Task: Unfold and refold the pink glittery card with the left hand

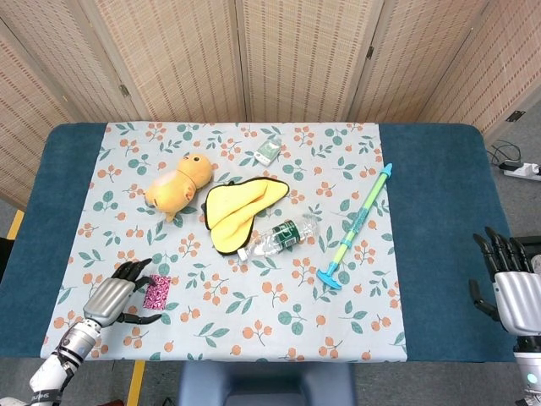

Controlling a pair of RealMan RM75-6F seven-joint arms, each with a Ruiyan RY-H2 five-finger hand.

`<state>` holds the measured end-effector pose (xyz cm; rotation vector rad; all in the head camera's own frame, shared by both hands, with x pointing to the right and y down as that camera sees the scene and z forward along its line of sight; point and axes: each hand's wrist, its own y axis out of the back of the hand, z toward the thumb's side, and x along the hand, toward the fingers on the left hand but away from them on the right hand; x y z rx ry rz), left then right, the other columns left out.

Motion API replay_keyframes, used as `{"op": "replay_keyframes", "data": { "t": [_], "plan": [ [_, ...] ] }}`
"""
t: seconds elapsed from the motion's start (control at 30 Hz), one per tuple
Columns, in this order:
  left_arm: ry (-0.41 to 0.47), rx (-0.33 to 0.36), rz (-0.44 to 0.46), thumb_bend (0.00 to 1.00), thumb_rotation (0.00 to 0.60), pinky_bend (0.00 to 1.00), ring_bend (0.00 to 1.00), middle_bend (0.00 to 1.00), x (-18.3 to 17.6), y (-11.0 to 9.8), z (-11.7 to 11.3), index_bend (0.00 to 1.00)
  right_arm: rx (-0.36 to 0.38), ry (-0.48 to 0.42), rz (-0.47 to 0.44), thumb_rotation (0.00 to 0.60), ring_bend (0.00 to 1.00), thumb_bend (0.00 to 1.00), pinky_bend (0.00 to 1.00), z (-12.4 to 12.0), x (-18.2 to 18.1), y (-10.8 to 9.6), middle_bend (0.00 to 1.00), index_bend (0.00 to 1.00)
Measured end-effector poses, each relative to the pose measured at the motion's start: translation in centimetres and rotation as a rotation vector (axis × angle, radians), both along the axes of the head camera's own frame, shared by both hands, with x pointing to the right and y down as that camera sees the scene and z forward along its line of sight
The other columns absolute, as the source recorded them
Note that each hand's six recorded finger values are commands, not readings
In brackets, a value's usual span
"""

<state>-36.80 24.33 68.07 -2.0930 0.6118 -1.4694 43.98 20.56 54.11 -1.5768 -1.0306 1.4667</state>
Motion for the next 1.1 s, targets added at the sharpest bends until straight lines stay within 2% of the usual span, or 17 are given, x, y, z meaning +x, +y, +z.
{"op": "replay_keyframes", "data": {
  "t": [0.47, 0.9, 1.1],
  "plan": [
    [-0.036, 0.014, 0.069, 0.14, 0.221, 0.0, 0.0, 0.0, 0.9, 1.1, 1.7, 0.34, -0.011, -0.009, -0.003, 0.6, 0.0, 0.52, 0.0, 0.4, -0.3, 0.0, 0.0, 0.0],
    [-0.07, -0.015, 0.068, 0.14, 0.224, 0.0, 0.0, 0.0, 0.6, 1.6, 2.7, 0.34, -0.014, -0.008, -0.003, 0.6, 0.0, 0.52, 0.0, 0.4, -0.4, -0.1, 0.0, 0.0],
    [-0.111, -0.016, 0.035, 0.14, 0.223, 0.0, 0.0, 0.0, -1.0, 1.4, 2.7, 0.34, -0.01, -0.006, -0.003, 0.6, 0.0, 0.52, 0.0, 0.3, -0.4, -0.1, 0.0, 0.0]
  ]
}}
